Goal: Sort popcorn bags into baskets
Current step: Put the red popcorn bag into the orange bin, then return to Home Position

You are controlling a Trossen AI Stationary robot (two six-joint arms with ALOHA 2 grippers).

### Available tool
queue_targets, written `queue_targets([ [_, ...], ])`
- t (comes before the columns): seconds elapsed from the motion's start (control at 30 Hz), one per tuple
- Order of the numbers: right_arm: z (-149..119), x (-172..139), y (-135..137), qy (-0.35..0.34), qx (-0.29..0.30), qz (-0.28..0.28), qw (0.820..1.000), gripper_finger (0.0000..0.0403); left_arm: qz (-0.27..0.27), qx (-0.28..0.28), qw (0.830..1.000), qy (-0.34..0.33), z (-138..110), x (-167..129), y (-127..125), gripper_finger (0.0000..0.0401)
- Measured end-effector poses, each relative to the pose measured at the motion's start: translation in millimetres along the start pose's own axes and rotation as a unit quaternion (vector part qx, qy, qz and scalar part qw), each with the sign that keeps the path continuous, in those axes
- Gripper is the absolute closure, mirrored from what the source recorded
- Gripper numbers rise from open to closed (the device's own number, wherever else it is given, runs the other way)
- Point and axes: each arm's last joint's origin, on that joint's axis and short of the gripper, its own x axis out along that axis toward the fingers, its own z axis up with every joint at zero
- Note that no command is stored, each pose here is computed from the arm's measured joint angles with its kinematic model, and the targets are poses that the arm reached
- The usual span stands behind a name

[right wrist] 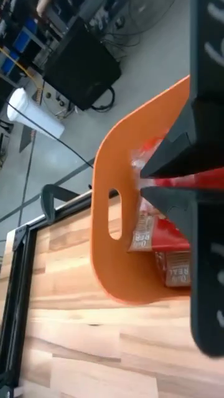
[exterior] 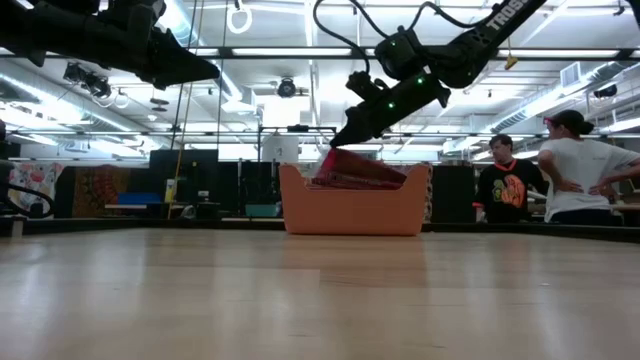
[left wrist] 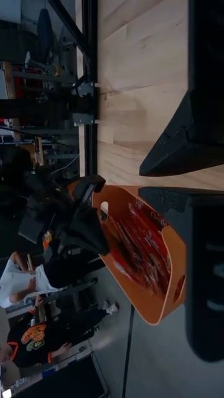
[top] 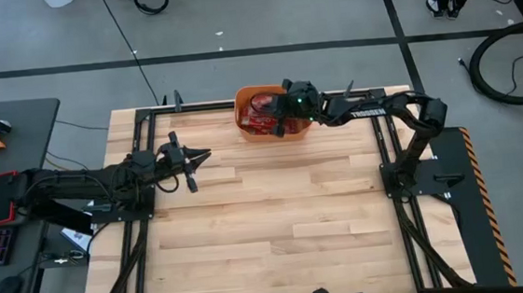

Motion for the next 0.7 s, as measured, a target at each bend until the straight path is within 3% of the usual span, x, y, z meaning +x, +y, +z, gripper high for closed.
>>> queue_targets([
  [0.17, 7.0, -4.8, 9.9, 0.007, -0.002, -0.019, 1.000, 0.0328, -0.013, -0.001, 1.000, -0.003, 0.4, 0.0, -0.7, 0.0358],
  [0.33, 24.0, -28.8, 12.5, 0.021, -0.008, -0.056, 0.998, 0.0285, -0.044, 0.007, 0.999, -0.018, 3.0, -1.3, -2.0, 0.0358],
  [0.53, 42.5, -74.8, 21.3, 0.049, 0.012, -0.036, 0.998, 0.0278, -0.040, 0.007, 0.998, -0.042, 0.8, -11.4, 1.2, 0.0358],
  [0.7, 30.3, -104.7, 36.5, 0.049, 0.042, -0.043, 0.997, 0.0281, -0.034, -0.009, 0.996, -0.082, -1.9, -26.3, 5.9, 0.0358],
])
